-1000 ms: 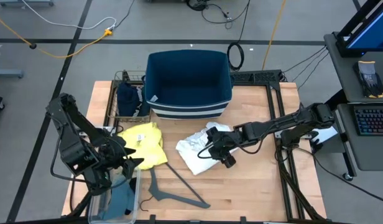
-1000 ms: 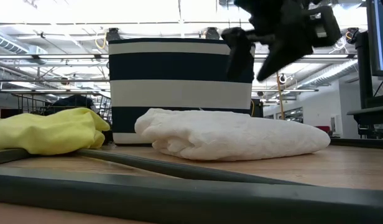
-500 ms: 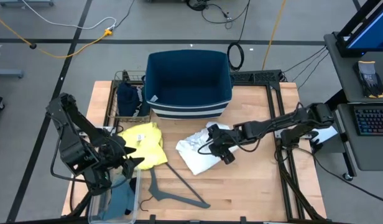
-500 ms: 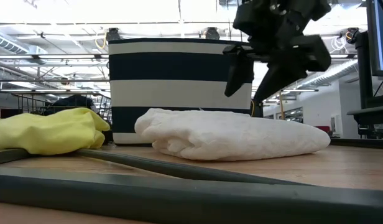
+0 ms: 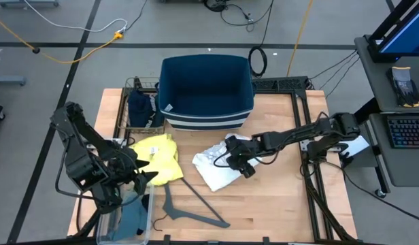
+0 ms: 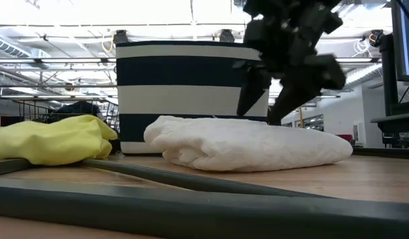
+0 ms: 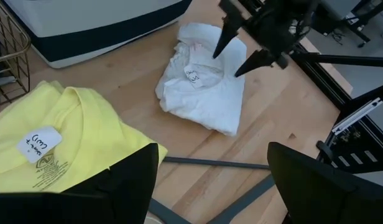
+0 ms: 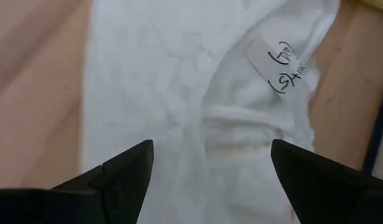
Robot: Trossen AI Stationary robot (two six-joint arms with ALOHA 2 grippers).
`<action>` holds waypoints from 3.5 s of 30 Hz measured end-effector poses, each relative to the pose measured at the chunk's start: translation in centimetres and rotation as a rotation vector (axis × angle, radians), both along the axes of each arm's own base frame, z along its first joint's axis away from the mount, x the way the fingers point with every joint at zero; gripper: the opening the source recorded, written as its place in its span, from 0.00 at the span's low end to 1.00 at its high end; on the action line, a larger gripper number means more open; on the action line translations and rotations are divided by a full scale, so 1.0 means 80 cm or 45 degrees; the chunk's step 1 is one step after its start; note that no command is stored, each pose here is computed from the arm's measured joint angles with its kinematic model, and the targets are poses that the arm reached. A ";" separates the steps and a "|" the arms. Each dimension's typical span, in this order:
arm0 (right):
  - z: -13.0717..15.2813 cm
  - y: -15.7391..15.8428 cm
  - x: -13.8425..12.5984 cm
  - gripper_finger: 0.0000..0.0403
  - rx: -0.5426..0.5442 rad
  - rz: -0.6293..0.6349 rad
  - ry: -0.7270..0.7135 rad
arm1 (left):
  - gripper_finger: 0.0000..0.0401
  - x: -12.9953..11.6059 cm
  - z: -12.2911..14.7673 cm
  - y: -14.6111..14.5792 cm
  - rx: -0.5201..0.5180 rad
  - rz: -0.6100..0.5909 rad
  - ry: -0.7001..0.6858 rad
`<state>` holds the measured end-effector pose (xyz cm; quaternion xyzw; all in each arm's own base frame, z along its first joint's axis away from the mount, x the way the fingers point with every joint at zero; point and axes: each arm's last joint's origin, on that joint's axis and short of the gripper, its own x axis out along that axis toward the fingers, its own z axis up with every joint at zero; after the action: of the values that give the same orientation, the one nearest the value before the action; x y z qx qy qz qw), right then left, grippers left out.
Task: Pick & Place Cloths
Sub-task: Put the white shirt into the blue laundry bin
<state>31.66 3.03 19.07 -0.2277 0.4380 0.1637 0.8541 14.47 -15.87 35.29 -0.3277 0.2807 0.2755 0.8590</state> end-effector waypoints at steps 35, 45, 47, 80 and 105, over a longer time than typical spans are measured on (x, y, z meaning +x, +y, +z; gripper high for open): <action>-0.097 0.006 -0.007 0.03 0.033 -0.250 0.490 | 0.76 -0.001 0.000 0.001 0.013 -0.003 0.009; -0.088 0.021 -0.013 0.03 0.087 -0.364 0.491 | 0.76 0.000 0.000 0.001 0.010 -0.003 0.007; -0.078 0.024 -0.015 0.03 0.154 -0.358 0.480 | 0.76 0.000 0.000 0.000 0.010 -0.003 0.007; 0.073 0.045 -0.023 0.03 1.298 -0.159 0.162 | 0.76 0.000 0.000 0.000 0.008 -0.006 0.005; 0.231 -0.036 -0.011 0.03 2.186 0.146 -0.621 | 0.76 0.000 0.000 0.000 -0.002 -0.002 -0.001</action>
<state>30.81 0.12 37.58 0.4401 -0.0414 0.4246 0.7901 14.49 -15.91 35.29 -0.3284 0.2809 0.2743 0.8591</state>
